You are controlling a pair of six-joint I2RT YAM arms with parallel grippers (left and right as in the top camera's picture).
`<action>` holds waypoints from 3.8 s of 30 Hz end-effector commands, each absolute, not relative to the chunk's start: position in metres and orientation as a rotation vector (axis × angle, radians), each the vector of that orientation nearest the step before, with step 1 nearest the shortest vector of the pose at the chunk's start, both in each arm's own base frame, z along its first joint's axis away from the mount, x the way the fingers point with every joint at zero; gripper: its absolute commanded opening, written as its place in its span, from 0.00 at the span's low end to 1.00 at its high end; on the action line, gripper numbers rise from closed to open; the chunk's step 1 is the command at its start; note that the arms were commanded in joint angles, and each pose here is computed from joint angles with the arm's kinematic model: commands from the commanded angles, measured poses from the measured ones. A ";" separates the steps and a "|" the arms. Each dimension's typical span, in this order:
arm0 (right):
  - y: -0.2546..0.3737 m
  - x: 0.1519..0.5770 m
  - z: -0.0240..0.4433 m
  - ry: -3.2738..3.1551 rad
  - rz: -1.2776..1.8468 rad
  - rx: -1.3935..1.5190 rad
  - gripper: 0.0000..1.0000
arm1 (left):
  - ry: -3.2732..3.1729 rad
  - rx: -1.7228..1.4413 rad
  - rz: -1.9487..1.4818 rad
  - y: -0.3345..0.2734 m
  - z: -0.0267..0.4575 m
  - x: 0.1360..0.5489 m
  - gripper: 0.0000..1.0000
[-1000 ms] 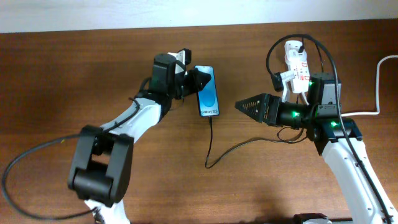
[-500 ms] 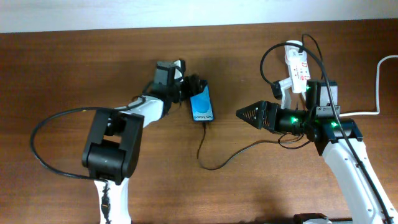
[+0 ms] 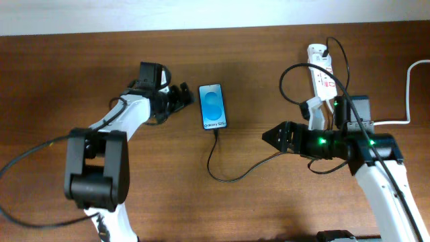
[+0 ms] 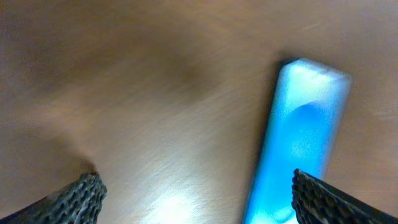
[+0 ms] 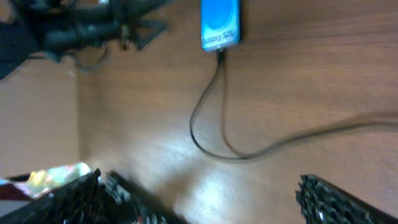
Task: Plug charger to phone and switch on socket
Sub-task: 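Retract the left gripper and move the right gripper toward the power strip, then position the right gripper over the orange switch beside the charger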
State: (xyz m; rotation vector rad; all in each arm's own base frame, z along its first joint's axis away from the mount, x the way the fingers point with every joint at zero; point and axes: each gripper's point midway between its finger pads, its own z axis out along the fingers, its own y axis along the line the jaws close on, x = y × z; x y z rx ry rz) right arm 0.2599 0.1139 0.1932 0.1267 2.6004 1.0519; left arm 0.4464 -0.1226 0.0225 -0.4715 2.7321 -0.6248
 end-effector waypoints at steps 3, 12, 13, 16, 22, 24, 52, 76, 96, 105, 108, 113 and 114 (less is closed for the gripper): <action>0.092 0.250 0.255 2.490 0.809 0.069 0.98 | 2.558 -0.252 -0.431 -0.093 0.141 0.420 0.99; 0.062 0.211 0.249 2.561 0.562 0.167 0.98 | 2.321 0.204 -0.415 -0.133 0.277 0.291 0.99; 0.059 0.209 0.248 2.566 0.545 0.175 0.98 | 2.303 0.225 -0.424 -0.132 0.280 0.276 0.99; 0.060 0.206 0.247 2.579 0.546 0.178 0.99 | 2.209 0.255 -0.468 -0.118 0.278 0.222 0.99; 0.050 0.207 0.243 2.588 0.475 0.202 0.98 | 2.018 0.218 -0.475 -0.090 0.294 0.178 0.99; 0.028 0.210 0.239 2.588 0.304 0.259 0.91 | 2.038 0.220 -0.471 -0.090 0.289 0.176 0.99; -0.089 0.543 0.109 2.567 0.336 0.501 0.04 | 2.429 0.250 -0.365 -0.066 0.212 0.124 0.99; -0.113 0.560 0.038 2.603 0.147 0.533 0.04 | 2.429 0.250 -0.365 -0.066 0.212 0.124 0.99; -0.101 0.566 0.012 2.644 0.082 0.378 0.04 | 2.429 0.250 -0.365 -0.066 0.213 0.124 0.99; -0.089 0.563 0.010 2.671 0.101 0.320 0.04 | 2.429 0.250 -0.365 -0.066 0.212 0.124 0.99; -0.080 0.559 0.004 2.700 0.105 0.289 0.04 | 2.429 0.251 -0.365 -0.066 0.212 0.124 0.99; -0.069 0.554 0.000 2.729 0.111 0.260 0.04 | 2.429 0.251 -0.365 -0.066 0.212 0.124 0.99; -0.066 0.553 -0.001 2.735 0.113 0.255 0.04 | 2.429 0.250 -0.365 -0.066 0.212 0.124 0.99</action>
